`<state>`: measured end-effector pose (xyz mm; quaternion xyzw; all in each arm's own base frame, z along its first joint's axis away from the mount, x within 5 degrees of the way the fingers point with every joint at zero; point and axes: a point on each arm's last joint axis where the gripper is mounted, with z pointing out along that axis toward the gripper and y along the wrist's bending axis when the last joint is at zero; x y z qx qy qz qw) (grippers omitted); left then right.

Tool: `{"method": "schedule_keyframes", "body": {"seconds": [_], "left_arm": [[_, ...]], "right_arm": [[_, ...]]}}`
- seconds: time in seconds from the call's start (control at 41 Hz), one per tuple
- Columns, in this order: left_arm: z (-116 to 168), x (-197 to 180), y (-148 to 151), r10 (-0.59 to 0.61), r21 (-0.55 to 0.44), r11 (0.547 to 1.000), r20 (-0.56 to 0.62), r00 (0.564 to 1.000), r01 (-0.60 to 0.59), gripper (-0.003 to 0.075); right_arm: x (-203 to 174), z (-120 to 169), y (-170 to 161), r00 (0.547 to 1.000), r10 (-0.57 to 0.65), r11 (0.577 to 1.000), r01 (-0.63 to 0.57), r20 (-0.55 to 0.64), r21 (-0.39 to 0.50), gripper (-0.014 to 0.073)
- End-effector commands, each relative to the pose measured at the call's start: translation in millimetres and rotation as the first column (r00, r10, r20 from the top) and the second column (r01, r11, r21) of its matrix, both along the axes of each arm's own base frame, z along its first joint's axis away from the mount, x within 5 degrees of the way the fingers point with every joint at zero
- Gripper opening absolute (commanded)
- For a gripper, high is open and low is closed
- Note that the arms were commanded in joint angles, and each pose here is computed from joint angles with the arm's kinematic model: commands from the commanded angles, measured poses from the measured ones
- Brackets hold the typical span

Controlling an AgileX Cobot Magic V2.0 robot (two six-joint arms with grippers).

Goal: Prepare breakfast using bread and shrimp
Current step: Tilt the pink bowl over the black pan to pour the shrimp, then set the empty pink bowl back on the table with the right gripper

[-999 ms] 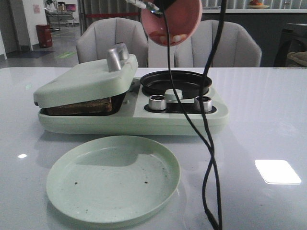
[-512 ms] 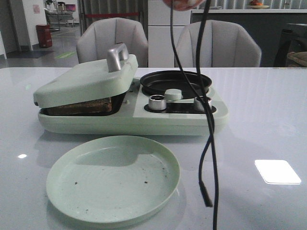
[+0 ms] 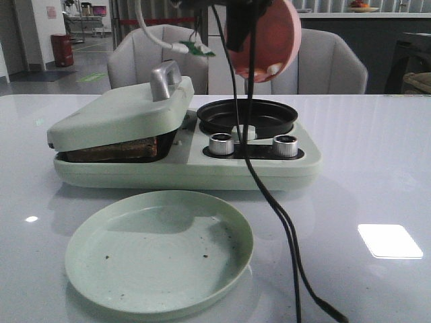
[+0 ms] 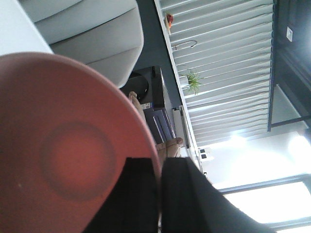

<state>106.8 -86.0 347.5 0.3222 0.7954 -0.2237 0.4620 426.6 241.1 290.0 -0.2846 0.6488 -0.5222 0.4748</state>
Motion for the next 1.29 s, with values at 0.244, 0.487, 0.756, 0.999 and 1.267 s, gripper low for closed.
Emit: {"method": "schedule_keyframes", "body": {"seconds": [0.244, 0.487, 0.756, 0.999, 1.267], "left_arm": [[15.9, 2.0, -0.2, 0.036, -0.084, 0.996, 0.056, 0.998, -0.031, 0.0099], [15.9, 2.0, -0.2, 0.036, -0.084, 0.996, 0.056, 0.998, -0.031, 0.0100], [15.9, 2.0, -0.2, 0.036, -0.084, 0.996, 0.056, 0.998, -0.031, 0.0100], [15.9, 2.0, -0.2, 0.036, -0.084, 0.996, 0.056, 0.998, -0.031, 0.0100], [15.9, 2.0, -0.2, 0.036, -0.084, 0.996, 0.056, 0.998, -0.031, 0.0099]], "right_arm": [[-15.1, 68.5, -12.9, 0.984, -0.060, 0.996, 0.070, 0.169, -0.053, 0.0025], [-8.5, 46.6, -1.2, 0.996, -0.020, 0.999, 0.023, 0.086, -0.039, 0.0025], [-5.1, 31.9, 6.8, 0.993, -0.049, 0.990, 0.063, 0.110, -0.128, 0.0025], [-7.9, 50.1, 2.9, 0.983, -0.092, 0.991, 0.107, 0.161, -0.085, 0.0025], [-37.3, 103.3, -34.0, 0.967, -0.225, 0.965, 0.205, 0.116, 0.166, 0.0025]]}}
